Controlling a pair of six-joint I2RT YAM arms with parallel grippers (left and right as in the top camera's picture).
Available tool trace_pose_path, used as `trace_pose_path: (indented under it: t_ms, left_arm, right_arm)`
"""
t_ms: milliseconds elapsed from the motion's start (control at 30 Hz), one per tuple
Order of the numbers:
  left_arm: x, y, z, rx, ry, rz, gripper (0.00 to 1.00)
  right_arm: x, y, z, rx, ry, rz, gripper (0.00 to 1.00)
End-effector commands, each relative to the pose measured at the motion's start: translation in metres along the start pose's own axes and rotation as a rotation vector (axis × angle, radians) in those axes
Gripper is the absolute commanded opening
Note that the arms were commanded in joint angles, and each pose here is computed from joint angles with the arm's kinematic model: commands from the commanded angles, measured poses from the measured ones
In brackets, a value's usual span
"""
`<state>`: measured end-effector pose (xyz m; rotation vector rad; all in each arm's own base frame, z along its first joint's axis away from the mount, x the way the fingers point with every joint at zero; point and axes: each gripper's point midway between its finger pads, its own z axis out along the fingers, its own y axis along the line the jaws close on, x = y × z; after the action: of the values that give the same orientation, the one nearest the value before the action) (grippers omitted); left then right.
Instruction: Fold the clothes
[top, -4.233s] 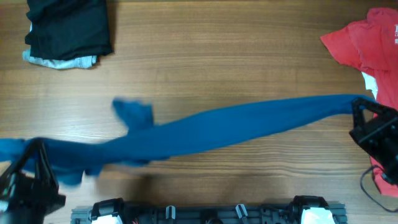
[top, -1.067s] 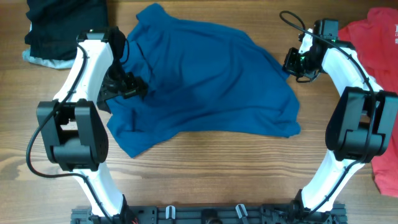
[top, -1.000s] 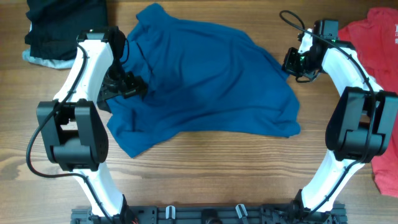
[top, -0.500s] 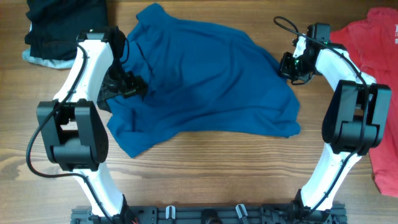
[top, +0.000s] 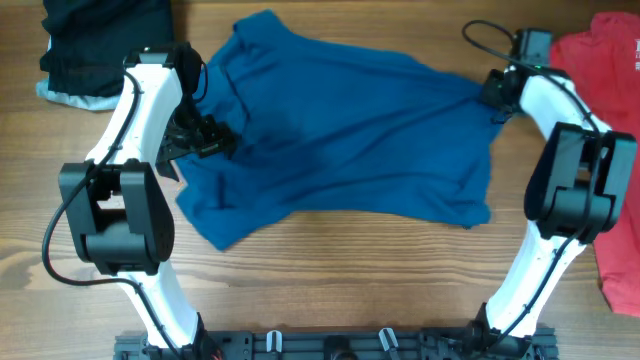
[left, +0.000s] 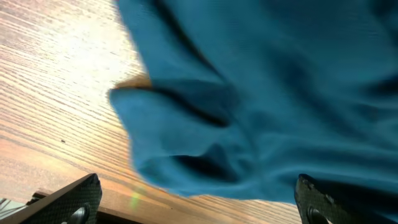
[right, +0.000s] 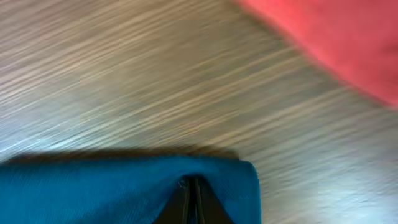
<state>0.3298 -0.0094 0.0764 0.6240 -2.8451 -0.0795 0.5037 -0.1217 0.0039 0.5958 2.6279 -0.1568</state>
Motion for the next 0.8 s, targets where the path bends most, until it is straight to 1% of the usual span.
trace_pose_path:
  t_ms: [0,33,67,100,133,167,200,267,300,333,367,400,433,467,500,533,567,600,633,667,700,767]
  left_arm:
    - [0.004,-0.003,-0.009,0.019,-0.023,0.000,1.00]
    - [0.002,-0.006,-0.009,0.024,-0.035,0.006,1.00]
    - [0.000,-0.013,-0.009,0.028,-0.052,0.021,1.00]
    - [0.000,-0.017,-0.009,0.030,-0.061,0.035,1.00]
    - [0.002,-0.024,-0.009,0.029,-0.067,0.056,1.00]
    - [0.005,-0.030,-0.009,0.027,-0.072,0.076,1.00]
    - [0.008,-0.038,-0.009,0.026,-0.080,0.098,1.00]
    - [0.012,-0.056,-0.009,0.031,-0.106,0.148,1.00]
    - [0.014,-0.063,-0.009,0.035,-0.118,0.167,1.00]
    - [0.015,-0.069,-0.009,0.038,-0.127,0.178,0.99]
    - [0.016,-0.074,-0.009,0.041,-0.137,0.192,0.95]
    - [0.019,-0.080,-0.009,0.043,-0.141,0.191,0.81]
    - [0.021,-0.082,-0.009,0.045,-0.138,0.180,0.67]
    - [0.025,-0.086,-0.008,0.061,-0.125,0.186,0.63]
    - [0.030,-0.089,-0.005,0.075,-0.107,0.191,0.54]
    - [0.032,-0.090,-0.002,0.078,-0.095,0.192,0.43]
    - [0.034,-0.090,0.005,0.085,-0.082,0.191,0.28]
    - [0.035,-0.093,0.014,0.108,-0.068,0.190,0.13]
    - [0.035,-0.096,0.022,0.131,-0.062,0.191,0.04]
    - [0.036,-0.098,0.030,0.145,-0.055,0.192,0.04]
    - [0.037,-0.100,0.035,0.156,-0.049,0.188,0.04]
    - [0.039,-0.100,0.047,0.166,-0.042,0.173,0.04]
  right_arm:
    - [0.003,-0.075,0.016,0.197,0.075,0.046,0.09]
    - [-0.013,-0.075,0.003,0.187,0.066,0.056,0.19]
    - [-0.028,-0.071,-0.010,0.162,0.052,0.061,0.43]
    - [-0.041,-0.066,-0.024,0.138,0.037,0.073,0.69]
    - [-0.059,-0.059,-0.048,0.099,0.016,0.080,0.88]
    - [-0.073,-0.053,-0.070,0.065,-0.004,0.087,1.00]
    - [-0.089,-0.049,-0.104,0.030,-0.034,0.116,0.99]
    - [-0.103,-0.040,-0.157,-0.043,-0.073,0.141,1.00]
    - [-0.105,-0.030,-0.189,-0.112,-0.090,0.136,0.99]
    - [-0.103,-0.022,-0.208,-0.161,-0.094,0.132,0.99]
    - [-0.098,-0.014,-0.233,-0.218,-0.099,0.123,1.00]
    - [-0.090,-0.006,-0.260,-0.270,-0.101,0.114,1.00]
    - [-0.085,-0.001,-0.276,-0.294,-0.106,0.106,0.99]
    - [-0.081,0.004,-0.293,-0.316,-0.118,0.096,1.00]
    - [-0.076,0.007,-0.310,-0.328,-0.132,0.085,0.99]
    - [-0.071,0.009,-0.325,-0.336,-0.146,0.075,1.00]
    - [-0.064,0.012,-0.339,-0.345,-0.153,0.061,0.99]
    - [-0.056,0.015,-0.350,-0.352,-0.152,0.043,0.94]
    - [-0.048,0.022,-0.363,-0.380,-0.151,0.015,0.87]
    - [-0.043,0.028,-0.369,-0.406,-0.148,-0.006,0.79]
    - [-0.038,0.033,-0.375,-0.427,-0.142,-0.020,0.74]
    - [-0.025,0.047,-0.383,-0.473,-0.112,-0.065,0.54]
